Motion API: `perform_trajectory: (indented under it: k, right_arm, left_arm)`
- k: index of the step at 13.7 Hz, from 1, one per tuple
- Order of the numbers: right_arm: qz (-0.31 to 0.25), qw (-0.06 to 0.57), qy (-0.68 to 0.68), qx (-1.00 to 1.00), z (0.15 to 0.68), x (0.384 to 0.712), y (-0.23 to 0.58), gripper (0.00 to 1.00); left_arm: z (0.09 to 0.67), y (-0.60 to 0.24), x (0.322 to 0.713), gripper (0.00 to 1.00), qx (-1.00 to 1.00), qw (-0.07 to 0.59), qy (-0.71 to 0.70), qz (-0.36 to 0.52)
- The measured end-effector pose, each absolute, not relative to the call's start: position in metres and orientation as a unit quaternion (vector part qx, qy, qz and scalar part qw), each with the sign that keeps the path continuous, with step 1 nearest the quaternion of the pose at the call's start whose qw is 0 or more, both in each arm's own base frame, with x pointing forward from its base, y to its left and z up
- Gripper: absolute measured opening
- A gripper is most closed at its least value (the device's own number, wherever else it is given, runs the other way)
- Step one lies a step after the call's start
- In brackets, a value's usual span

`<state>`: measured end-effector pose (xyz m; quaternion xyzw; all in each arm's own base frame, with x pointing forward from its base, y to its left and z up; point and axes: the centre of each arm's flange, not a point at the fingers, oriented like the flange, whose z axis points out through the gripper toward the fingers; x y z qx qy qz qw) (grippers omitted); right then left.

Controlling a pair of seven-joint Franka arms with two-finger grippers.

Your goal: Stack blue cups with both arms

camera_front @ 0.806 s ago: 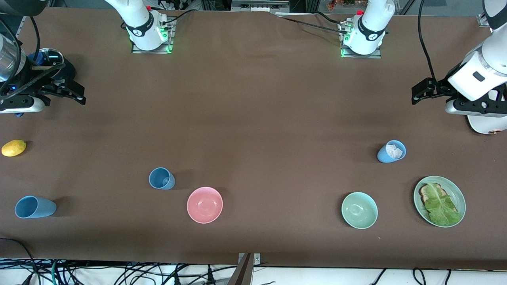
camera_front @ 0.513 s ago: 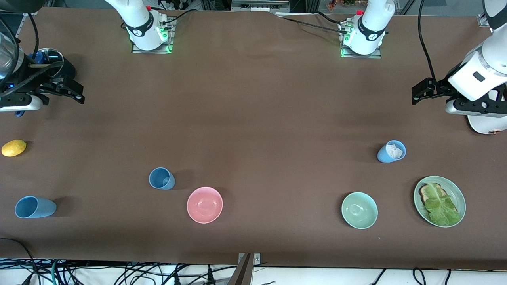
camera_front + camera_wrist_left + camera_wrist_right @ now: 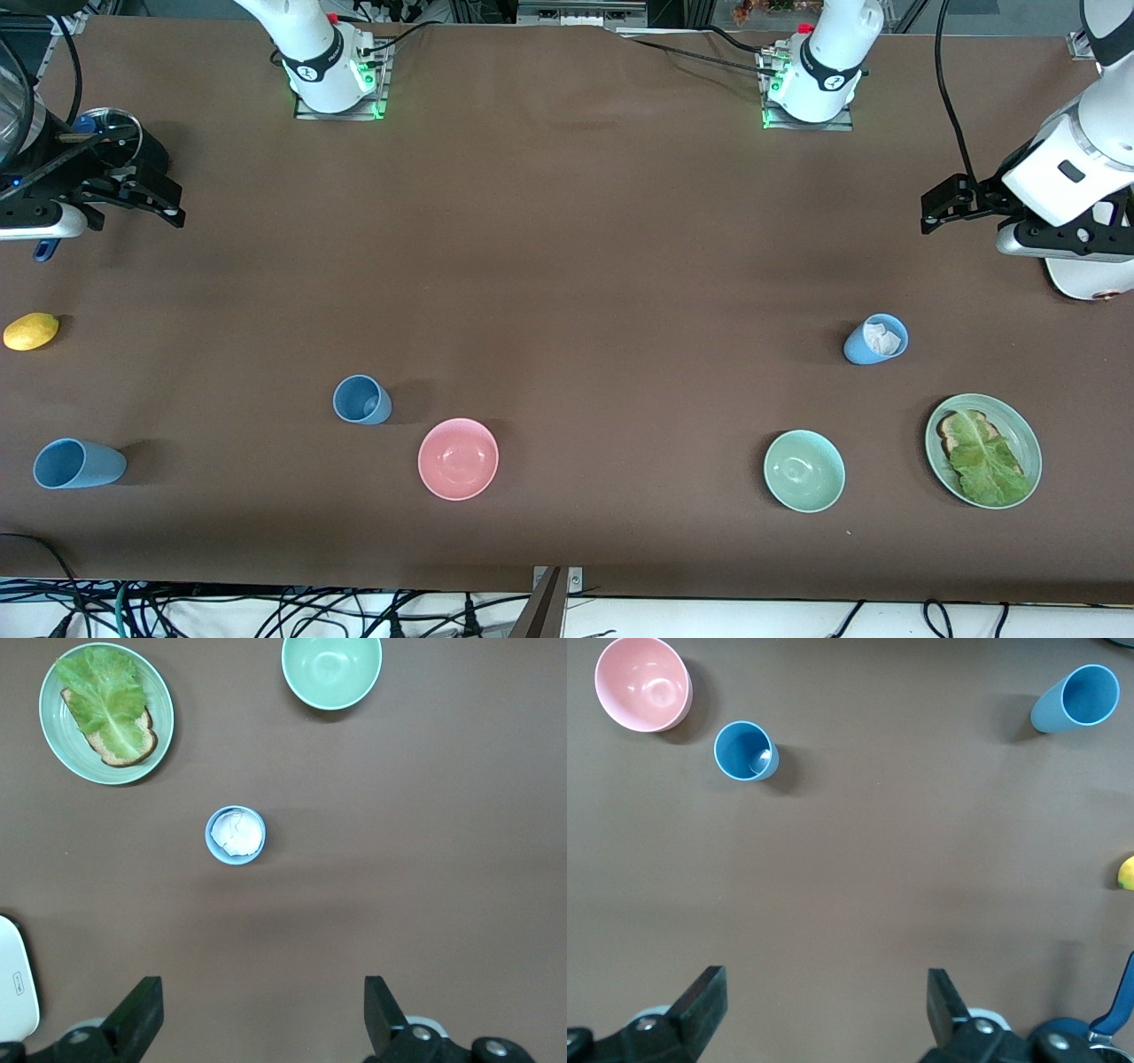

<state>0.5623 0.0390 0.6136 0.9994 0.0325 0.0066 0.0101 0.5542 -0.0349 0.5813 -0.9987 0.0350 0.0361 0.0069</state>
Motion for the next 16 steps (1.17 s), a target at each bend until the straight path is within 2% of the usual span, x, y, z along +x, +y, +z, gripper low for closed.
perform_trajectory:
  k: [16]
  right_arm:
    - [0.007, 0.010, 0.036, 0.999, 0.6136, 0.5620, 0.0426, 1.00]
  left_arm:
    - [0.5813, -0.0348, 0.5542, 1.00, -0.999, 0.007, 0.035, 0.036]
